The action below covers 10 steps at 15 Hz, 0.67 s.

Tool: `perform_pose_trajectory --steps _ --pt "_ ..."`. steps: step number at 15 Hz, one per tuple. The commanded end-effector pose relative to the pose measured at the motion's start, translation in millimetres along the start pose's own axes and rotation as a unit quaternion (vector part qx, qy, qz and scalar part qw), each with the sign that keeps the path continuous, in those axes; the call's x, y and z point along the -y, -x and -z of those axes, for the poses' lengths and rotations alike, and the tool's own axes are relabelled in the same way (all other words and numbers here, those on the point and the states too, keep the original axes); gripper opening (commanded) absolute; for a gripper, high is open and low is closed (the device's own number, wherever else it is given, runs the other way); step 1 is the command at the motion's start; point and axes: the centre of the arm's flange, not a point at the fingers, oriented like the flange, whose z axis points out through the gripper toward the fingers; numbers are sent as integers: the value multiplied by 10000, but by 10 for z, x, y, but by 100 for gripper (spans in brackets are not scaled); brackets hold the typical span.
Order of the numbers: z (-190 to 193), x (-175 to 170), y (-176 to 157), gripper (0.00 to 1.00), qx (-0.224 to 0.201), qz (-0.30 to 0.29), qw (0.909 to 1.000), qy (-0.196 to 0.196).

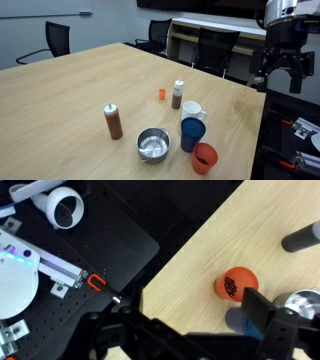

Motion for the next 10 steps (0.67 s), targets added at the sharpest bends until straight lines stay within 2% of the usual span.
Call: perform_pose_trajectory --steps 1,3,4,6,10 --pt "-244 -102 -271 100 643 -606 9945 -561" --pt "-430 -277 -302 100 1047 -1093 9857 -738" --pt "-348 -182 -312 100 834 -842 9921 -422" --pt "-442 -256 -334 100 1010 -1034 9882 -500" --pt "-417 -253 -321 100 1015 -1051 9877 -556"
